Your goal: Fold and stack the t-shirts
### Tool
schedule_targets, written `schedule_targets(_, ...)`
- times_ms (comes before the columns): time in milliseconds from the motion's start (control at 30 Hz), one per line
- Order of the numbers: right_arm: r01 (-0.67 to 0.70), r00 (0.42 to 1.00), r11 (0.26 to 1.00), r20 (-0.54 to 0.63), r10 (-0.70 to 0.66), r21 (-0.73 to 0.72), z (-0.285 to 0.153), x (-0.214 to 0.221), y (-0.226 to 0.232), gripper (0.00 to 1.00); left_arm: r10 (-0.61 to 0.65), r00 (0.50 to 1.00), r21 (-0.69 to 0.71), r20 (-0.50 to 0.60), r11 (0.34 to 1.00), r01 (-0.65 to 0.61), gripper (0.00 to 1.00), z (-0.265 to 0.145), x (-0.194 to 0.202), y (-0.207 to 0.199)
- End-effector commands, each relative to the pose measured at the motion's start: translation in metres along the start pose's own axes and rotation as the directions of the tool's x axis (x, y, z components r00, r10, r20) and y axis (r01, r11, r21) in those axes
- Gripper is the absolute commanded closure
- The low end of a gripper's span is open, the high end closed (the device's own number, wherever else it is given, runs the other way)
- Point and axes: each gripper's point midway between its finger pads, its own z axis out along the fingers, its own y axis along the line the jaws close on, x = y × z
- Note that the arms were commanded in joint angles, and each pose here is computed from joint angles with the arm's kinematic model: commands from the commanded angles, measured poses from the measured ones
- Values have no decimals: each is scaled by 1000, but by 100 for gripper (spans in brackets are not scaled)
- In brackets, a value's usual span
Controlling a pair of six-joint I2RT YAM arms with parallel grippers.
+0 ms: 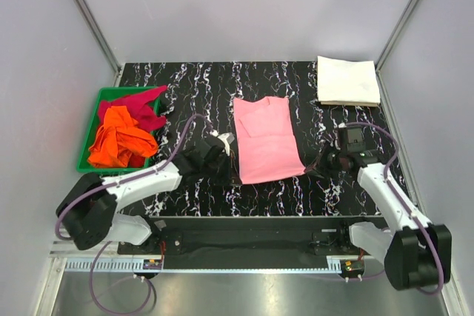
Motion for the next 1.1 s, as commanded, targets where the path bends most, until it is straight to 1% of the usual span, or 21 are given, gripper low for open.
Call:
schedule_targets(0, -40, 999, 999, 15, 40, -6, -21, 9, 4, 100, -3, 998, -29, 65, 1000, 4, 100, -18, 1, -5)
schedule_targets(67, -32, 999, 999, 30, 33, -11, -27, 6, 7, 100, 9, 996, -23, 88, 1000, -7, 100, -23, -6, -11)
schedule_targets(133, -14, 998, 1000, 61, 14, -7, -31, -5, 13, 100, 43, 995, -52, 86, 998, -39, 100, -24, -11, -11)
schedule_targets(167, -6, 998, 1000, 67, 6, -1, -32, -9, 14, 100, 54, 992, -55, 116, 997, -47, 100, -27, -25, -17)
schedule_targets(200, 4, 997, 1000, 77, -4, -3, -33, -19, 22, 100, 69, 991, -68, 116, 996, -61, 100, -28, -29, -17)
schedule_targets(267, 33, 994, 999, 102, -33, 9, -35, -34, 28, 100, 60, 988, -67, 144, 996, -51, 100, -30, -52, -20)
schedule_targets(333, 76, 988, 997, 136, -77, 16, -36, -60, 43, 100, 50, 985, -60, 167, 997, -41, 100, -32, -78, -20)
schedule_targets(400, 112, 984, 994, 142, -112, 9, -34, -84, 61, 100, 60, 980, -64, 190, 997, -48, 100, -34, -99, -18)
schedule_targets(433, 141, 978, 990, 153, -140, 8, -33, -93, 68, 100, 39, 979, -81, 202, 996, -23, 100, -32, -114, -9)
schedule_targets(467, 149, 977, 989, 155, -149, 9, -30, -102, 72, 100, 41, 975, -54, 220, 998, -30, 100, -36, -131, -18)
schedule_targets(500, 162, 974, 987, 159, -161, 5, -26, -117, 83, 100, 51, 974, -54, 221, 998, -40, 100, -35, -140, -17)
schedule_targets(533, 188, 969, 982, 163, -185, 0, -23, -126, 90, 100, 30, 976, -70, 214, 997, -16, 100, -29, -152, -5)
schedule_targets(567, 196, 967, 981, 166, -193, -4, -20, -134, 94, 100, 37, 971, -50, 235, 998, -26, 100, -33, -169, -13)
schedule_targets(667, 230, 963, 972, 153, -223, -35, 3, -171, 121, 100, 38, 965, -65, 261, 998, -22, 100, -30, -205, -5)
schedule_targets(733, 241, 962, 969, 147, -231, -53, 13, -183, 131, 100, 25, 966, -79, 257, 997, -5, 100, -20, -223, 9)
schedule_targets(800, 246, 962, 967, 137, -235, -68, 30, -201, 140, 100, 28, 962, -64, 273, 998, -11, 100, -22, -245, 4)
schedule_targets(833, 249, 963, 965, 130, -237, -80, 36, -205, 144, 100, 10, 965, -77, 261, 997, 10, 100, -14, -252, 17)
schedule_targets(867, 251, 963, 964, 124, -239, -90, 42, -209, 148, 100, 21, 957, -70, 289, 998, 0, 100, -18, -269, 12)
schedule_targets(900, 245, 966, 964, 112, -234, -104, 55, -217, 152, 100, 7, 961, -89, 276, 996, 19, 100, -9, -272, 22)
schedule_targets(933, 245, 966, 963, 106, -234, -113, 60, -221, 154, 100, 3, 952, -86, 305, 996, 24, 100, -14, -288, 23)
schedule_targets(1067, 256, 965, 959, 97, -245, -126, 88, -238, 159, 100, -20, 953, -72, 303, 996, 44, 100, 1, -312, 38)
